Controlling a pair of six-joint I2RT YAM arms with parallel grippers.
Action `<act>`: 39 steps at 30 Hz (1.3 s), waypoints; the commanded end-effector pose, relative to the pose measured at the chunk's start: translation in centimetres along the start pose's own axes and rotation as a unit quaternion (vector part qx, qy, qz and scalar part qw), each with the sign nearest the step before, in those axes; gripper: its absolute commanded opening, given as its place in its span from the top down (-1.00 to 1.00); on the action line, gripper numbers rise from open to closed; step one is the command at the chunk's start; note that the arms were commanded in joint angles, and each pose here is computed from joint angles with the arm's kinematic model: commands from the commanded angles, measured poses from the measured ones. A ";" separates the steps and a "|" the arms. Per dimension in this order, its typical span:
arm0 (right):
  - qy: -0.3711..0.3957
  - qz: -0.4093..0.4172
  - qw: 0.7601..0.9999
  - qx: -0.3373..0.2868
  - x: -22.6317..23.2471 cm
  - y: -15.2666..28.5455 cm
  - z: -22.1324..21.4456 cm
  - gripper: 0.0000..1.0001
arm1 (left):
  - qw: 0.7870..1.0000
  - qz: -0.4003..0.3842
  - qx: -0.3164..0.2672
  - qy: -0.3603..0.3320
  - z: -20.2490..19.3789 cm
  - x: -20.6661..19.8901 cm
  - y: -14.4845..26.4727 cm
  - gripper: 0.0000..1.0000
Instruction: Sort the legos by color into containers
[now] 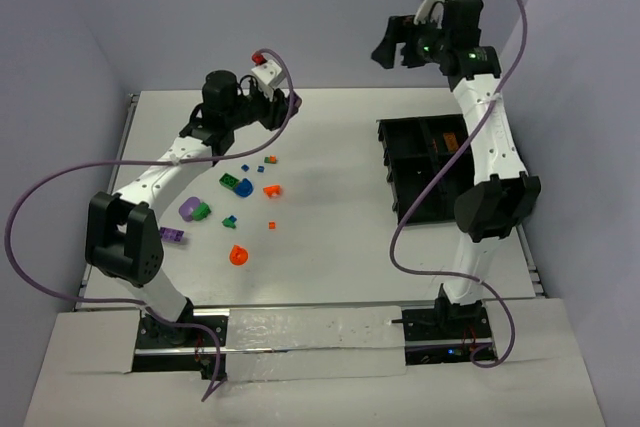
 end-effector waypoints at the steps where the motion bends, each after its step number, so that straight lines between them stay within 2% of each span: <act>1: -0.107 0.185 0.977 0.021 5.4 -1.6 -0.7 -0.88 | 0.995 -0.034 -0.072 -0.068 3.3 -2.8 0.4 1.00; 6: -0.172 0.282 0.942 0.054 8.4 -3.4 -1.3 -0.95 | 0.993 -0.036 -0.066 -0.091 3.1 -3.9 -0.2 1.00; 10: -0.158 0.330 0.928 0.071 11.2 -3.8 -1.8 -0.99 | 0.993 -0.031 -0.068 -0.090 3.2 -4.1 -0.2 1.00; 18: -0.115 0.379 0.912 0.108 14.5 -4.0 -3.4 -0.97 | 0.992 -0.036 -0.071 -0.097 3.3 -4.8 -0.2 1.00; 23: -0.108 0.381 0.911 0.114 15.2 -4.6 -3.8 -0.85 | 0.991 -0.039 -0.074 -0.101 3.2 -5.3 0.0 1.00; 25: -0.111 0.381 0.911 0.115 15.3 -4.9 -3.9 -0.71 | 0.991 -0.040 -0.078 -0.103 3.4 -5.5 0.2 1.00; 26: -0.114 0.377 0.912 0.117 15.3 -5.2 -4.0 -0.58 | 0.990 -0.042 -0.081 -0.104 3.6 -5.6 0.3 1.00; 33: -0.126 0.380 0.909 0.121 15.2 -5.8 -4.3 -0.08 | 0.989 -0.038 -0.091 -0.106 4.0 -5.9 0.7 1.00; 36: -0.124 0.386 0.906 0.124 15.2 -5.8 -4.6 0.25 | 0.990 -0.031 -0.092 -0.105 4.2 -5.8 0.7 1.00; 37: -0.124 0.387 0.905 0.125 15.2 -5.8 -4.6 0.43 | 0.990 -0.029 -0.091 -0.105 4.1 -5.7 0.7 0.98; 38: -0.121 0.387 0.905 0.124 15.2 -5.8 -4.6 0.76 | 0.990 -0.027 -0.089 -0.104 4.1 -5.7 0.7 0.88; 39: -0.119 0.383 0.908 0.122 15.0 -5.8 -4.6 0.91 | 0.991 -0.023 -0.087 -0.101 4.1 -5.7 0.6 0.50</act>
Point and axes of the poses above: each gripper's point midway between its finger pads, its own y axis back along the fingers, its own x axis along the line the jaws close on, z = x × y, the point moved 10 cm from there along y, back along the fingers, and after that the axes turned 12 degrees about y, right-handed, at the moved point
